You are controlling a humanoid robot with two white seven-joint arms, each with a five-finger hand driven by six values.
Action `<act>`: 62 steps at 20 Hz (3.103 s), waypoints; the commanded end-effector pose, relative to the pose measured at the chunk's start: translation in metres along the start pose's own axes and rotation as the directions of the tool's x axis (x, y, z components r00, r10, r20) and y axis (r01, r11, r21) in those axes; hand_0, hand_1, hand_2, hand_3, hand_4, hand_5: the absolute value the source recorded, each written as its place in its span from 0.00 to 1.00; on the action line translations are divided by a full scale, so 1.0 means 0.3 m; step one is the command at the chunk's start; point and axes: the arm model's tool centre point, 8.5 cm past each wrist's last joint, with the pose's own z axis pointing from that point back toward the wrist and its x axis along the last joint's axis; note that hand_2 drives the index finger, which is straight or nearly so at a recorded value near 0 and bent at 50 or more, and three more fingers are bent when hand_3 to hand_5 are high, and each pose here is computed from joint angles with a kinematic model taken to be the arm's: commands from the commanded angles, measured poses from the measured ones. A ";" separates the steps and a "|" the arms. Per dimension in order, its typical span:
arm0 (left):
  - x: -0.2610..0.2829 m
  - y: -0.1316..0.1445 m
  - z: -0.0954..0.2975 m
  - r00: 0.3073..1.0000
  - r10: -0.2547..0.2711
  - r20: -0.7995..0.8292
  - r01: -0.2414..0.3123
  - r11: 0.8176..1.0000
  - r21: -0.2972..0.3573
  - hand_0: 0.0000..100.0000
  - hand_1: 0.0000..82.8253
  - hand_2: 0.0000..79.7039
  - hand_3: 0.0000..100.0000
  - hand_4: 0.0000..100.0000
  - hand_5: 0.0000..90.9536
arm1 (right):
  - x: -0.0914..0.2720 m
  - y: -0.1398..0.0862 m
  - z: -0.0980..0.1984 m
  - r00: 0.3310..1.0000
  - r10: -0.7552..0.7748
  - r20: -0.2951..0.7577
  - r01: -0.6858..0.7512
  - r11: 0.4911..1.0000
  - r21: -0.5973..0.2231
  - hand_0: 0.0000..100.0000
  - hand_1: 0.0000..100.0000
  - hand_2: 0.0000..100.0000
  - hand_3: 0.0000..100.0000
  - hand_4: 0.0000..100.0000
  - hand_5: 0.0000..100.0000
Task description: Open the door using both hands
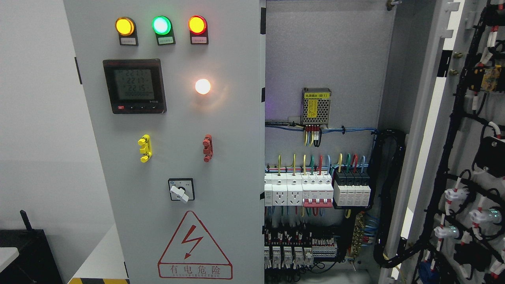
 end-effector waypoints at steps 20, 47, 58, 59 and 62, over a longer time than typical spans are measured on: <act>-0.004 -0.083 -0.016 1.000 0.008 -0.002 -0.008 0.999 -0.044 0.00 0.00 0.00 0.00 0.00 0.00 | 0.517 0.120 0.616 0.599 0.147 0.787 -0.305 0.951 0.055 0.38 0.00 0.00 0.00 0.00 0.00; -0.004 -0.083 -0.016 1.000 0.008 -0.002 -0.008 0.999 -0.044 0.00 0.00 0.00 0.00 0.00 0.00 | 0.983 0.149 0.926 -0.092 0.031 0.995 -0.333 0.941 -0.060 0.38 0.00 0.00 0.00 0.00 0.00; -0.004 -0.083 -0.016 1.000 0.008 -0.002 -0.008 0.999 -0.044 0.00 0.00 0.00 0.00 0.00 0.00 | 1.206 0.204 0.952 -0.165 0.012 0.986 -0.318 0.946 -0.065 0.38 0.00 0.00 0.00 0.00 0.00; -0.004 -0.083 -0.016 1.000 0.008 -0.002 -0.008 0.999 -0.044 0.00 0.00 0.00 0.00 0.00 0.00 | 1.226 0.209 0.945 -0.160 0.015 0.987 -0.319 0.945 -0.067 0.38 0.00 0.00 0.00 0.00 0.00; -0.004 -0.083 -0.016 1.000 0.008 -0.002 -0.008 0.999 -0.044 0.00 0.00 0.00 0.00 0.00 0.00 | 1.292 0.219 0.937 -0.092 0.005 0.996 -0.321 0.946 -0.035 0.38 0.00 0.00 0.00 0.00 0.00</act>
